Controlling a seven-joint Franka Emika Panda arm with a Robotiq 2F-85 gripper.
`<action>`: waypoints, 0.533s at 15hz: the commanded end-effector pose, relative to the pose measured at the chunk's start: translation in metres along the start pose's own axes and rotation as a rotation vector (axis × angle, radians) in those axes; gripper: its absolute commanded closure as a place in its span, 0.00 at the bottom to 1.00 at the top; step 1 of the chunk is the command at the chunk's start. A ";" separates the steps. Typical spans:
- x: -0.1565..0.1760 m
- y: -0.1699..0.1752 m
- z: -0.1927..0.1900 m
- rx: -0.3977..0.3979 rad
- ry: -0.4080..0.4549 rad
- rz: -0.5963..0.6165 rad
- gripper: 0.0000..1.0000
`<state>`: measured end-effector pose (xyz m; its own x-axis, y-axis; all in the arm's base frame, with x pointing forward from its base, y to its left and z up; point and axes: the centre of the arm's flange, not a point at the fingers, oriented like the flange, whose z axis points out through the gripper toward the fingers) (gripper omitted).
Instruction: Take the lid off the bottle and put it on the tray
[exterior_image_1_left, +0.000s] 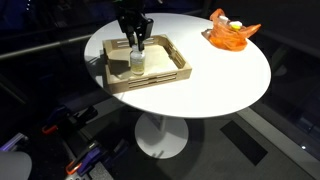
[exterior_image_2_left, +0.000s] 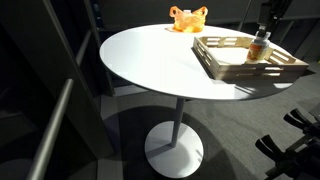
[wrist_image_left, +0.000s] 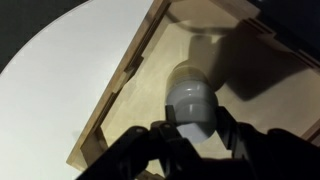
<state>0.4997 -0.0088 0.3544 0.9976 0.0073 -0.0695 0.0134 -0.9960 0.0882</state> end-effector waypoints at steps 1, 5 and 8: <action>0.006 -0.005 -0.003 -0.009 -0.001 -0.011 0.81; 0.005 -0.009 0.003 -0.003 0.003 -0.038 0.81; 0.005 -0.012 0.006 0.001 0.020 -0.083 0.81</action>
<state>0.5008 0.0008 0.3479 0.9962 0.0415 -0.0760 0.0481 -0.9951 0.0868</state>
